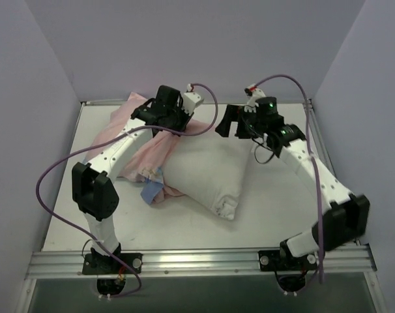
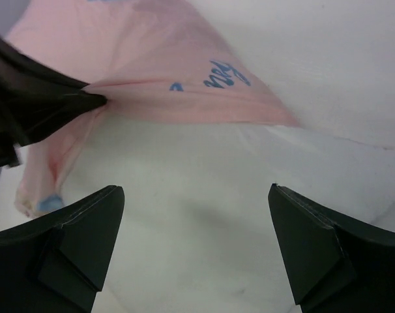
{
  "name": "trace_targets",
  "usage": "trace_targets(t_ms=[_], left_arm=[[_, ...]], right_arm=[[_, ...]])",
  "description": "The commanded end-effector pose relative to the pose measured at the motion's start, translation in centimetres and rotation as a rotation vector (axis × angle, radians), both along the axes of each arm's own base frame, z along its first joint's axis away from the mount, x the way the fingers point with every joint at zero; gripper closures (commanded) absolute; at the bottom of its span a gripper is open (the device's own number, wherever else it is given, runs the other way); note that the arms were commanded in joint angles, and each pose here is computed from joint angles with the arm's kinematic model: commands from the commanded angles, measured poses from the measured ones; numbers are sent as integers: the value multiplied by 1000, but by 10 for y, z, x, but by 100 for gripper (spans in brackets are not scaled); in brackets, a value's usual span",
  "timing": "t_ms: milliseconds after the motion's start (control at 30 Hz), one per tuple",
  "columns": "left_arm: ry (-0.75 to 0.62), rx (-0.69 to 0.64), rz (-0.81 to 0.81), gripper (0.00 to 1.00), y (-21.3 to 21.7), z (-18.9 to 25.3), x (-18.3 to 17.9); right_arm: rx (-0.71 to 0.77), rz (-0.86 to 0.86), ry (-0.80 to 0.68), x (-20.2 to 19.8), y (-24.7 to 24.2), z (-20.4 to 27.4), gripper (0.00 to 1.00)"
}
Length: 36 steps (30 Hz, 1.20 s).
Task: Remove the pillowcase from the pillow
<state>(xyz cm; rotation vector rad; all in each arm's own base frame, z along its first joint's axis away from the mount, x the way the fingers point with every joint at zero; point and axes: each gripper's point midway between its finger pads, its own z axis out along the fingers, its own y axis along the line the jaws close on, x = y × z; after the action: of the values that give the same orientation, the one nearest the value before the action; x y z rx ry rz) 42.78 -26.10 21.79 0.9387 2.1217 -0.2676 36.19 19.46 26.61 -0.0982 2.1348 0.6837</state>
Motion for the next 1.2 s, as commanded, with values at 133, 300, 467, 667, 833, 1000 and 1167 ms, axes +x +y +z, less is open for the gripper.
trace_targets(t_ms=[133, 300, 467, 667, 833, 1000, 1167], left_arm=[[-49, -113, 208, 98, 17, 35, 29], [7, -137, 348, 98, 57, 19, 57], [-62, -51, 528, 98, 122, 19, 93], [-136, 47, 708, 98, 217, 21, 118], [-163, 49, 780, 98, 269, 28, 124], [-168, 55, 806, 98, 292, 27, 127], [-105, -15, 735, 94, 299, 21, 122]], right_arm=[[-194, 200, 220, 8, 76, -139, 5], [-196, 261, 317, -20, 76, -178, 95], [-189, 220, 192, -28, 59, -128, 100], [-200, 83, 241, -43, -16, -121, 100], [-177, -18, 292, -53, -66, -134, 100], [-180, -66, 280, -45, -85, -124, 100], [-147, -68, 272, -40, -88, -118, 100]])
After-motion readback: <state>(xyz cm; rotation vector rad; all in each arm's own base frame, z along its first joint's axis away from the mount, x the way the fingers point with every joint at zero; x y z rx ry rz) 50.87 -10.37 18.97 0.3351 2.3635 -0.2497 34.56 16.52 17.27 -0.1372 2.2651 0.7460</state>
